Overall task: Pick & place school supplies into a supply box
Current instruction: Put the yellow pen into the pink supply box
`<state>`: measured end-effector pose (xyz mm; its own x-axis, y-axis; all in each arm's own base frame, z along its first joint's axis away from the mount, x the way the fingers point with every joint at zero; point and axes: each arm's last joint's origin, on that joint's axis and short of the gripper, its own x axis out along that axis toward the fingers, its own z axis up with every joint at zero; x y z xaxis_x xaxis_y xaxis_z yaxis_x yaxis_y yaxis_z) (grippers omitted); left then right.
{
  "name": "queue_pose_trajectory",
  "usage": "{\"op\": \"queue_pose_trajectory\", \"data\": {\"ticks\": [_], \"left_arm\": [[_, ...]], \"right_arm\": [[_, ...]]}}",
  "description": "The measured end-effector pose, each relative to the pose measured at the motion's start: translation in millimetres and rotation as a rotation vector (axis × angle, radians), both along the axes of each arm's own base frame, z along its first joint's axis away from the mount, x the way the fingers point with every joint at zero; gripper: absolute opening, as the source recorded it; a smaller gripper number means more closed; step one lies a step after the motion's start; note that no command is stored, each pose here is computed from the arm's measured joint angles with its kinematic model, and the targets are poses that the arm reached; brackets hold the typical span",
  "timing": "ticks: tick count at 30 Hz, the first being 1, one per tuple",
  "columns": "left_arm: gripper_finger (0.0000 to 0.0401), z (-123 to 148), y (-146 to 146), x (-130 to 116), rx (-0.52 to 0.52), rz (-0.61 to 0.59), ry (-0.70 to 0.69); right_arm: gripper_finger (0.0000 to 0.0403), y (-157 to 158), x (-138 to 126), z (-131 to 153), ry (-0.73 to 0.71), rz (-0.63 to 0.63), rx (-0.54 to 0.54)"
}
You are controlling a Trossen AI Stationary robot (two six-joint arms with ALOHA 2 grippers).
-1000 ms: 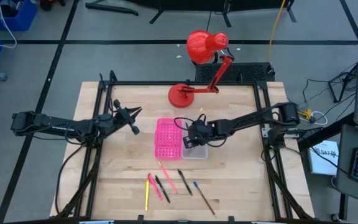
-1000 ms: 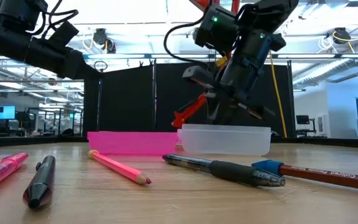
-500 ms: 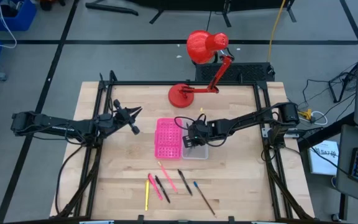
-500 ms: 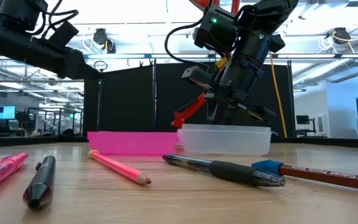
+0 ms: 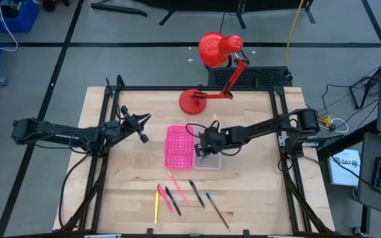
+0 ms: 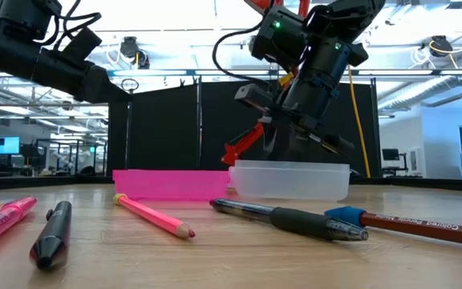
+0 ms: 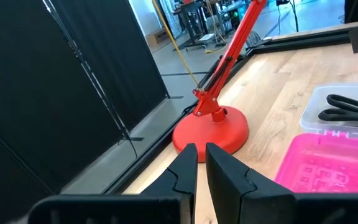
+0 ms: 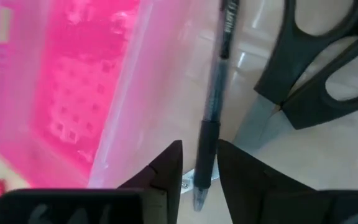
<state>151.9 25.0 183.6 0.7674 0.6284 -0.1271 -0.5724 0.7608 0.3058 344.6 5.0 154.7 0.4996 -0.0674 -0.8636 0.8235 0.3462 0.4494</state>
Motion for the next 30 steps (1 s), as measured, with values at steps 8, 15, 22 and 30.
{"op": "queue_pose_trajectory", "data": {"ticks": [8,15,22,30], "left_arm": [[0.0042,-0.4,-1.4,1.0,-0.005,-0.06,0.006],[0.0042,-0.3,-2.3,1.6,-0.024,-0.095,-0.006],[0.0042,-0.1,-2.3,1.7,-0.053,-0.092,-0.03],[0.0042,-0.1,-2.3,1.7,-0.125,-0.081,-0.083]], "right_arm": [[0.009,2.4,-8.7,39.0,-0.114,0.071,-0.034],[0.0086,27.2,-41.7,107.2,-0.293,0.274,-0.282],[0.0063,69.9,-109.3,151.6,-0.353,0.245,-0.702],[0.0007,63.2,-172.4,90.4,-0.374,0.187,-0.803]]}}
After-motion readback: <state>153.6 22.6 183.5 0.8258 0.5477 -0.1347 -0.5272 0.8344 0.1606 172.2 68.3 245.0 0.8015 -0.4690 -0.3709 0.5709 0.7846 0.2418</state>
